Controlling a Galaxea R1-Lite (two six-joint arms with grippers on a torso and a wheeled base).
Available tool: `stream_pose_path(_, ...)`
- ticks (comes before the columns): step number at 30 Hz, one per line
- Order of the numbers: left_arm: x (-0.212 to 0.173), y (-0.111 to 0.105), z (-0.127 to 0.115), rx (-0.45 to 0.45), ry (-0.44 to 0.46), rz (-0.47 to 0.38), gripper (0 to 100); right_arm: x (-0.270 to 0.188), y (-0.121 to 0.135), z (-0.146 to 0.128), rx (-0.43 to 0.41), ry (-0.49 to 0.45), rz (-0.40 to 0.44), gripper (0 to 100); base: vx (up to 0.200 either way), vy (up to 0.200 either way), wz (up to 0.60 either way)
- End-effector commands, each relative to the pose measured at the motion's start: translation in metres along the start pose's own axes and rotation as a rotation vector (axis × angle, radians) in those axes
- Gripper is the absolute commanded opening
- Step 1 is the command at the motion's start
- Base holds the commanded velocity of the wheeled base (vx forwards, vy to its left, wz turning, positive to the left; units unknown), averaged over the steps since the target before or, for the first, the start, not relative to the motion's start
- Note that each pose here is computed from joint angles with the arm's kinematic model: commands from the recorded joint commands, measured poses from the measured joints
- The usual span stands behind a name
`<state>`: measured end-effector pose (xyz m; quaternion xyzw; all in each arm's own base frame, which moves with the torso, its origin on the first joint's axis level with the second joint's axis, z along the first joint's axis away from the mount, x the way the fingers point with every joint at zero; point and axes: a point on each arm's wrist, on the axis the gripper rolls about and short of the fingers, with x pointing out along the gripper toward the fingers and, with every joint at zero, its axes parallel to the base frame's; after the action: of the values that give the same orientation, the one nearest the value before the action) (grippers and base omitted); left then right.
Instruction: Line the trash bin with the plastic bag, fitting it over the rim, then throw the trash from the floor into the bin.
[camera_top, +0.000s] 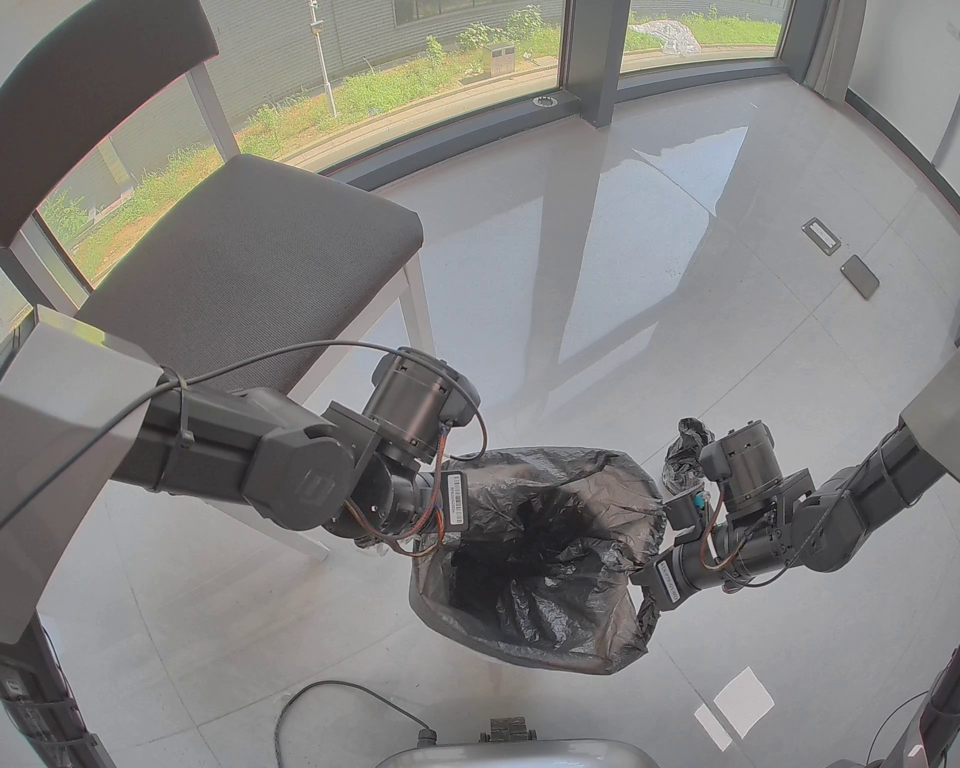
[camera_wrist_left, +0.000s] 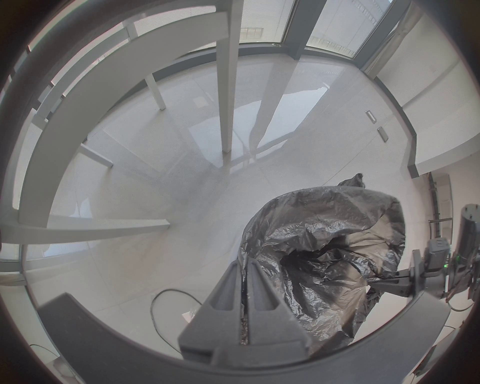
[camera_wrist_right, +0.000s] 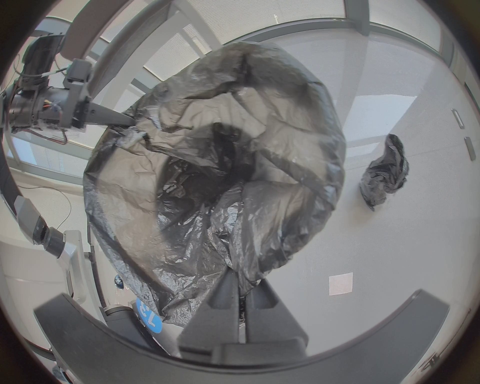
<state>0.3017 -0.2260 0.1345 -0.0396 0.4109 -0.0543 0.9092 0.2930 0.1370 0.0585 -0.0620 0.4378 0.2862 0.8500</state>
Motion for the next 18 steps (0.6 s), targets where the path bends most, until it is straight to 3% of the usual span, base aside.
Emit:
stream_pose_path(1, 0.009, 0.016, -0.005, -0.016, 0.029, 0.052, 0, 0.005, 0.016, 0.003, -0.034, 0.002, 0.030, 0, 0.000, 0.000, 0.00)
stream_pose_path(7, 0.012, 0.025, 0.003, -0.042, 0.017, 0.067, 0, 0.006, 0.007, 0.005, -0.017, -0.004, 0.015, 0, 0.000, 0.000, 0.00)
stream_pose_path(12, 0.021, 0.005, 0.012, -0.036, -0.014, 0.031, 0, -0.002, -0.021, 0.007, 0.039, -0.029, -0.041, 0, 0.000, 0.000, 0.00)
stream_pose_path(18, 0.029, -0.010, 0.017, -0.041, -0.028, 0.015, 0, -0.006, -0.033, 0.013, 0.062, -0.057, -0.065, 0, 0.000, 0.000, 0.00)
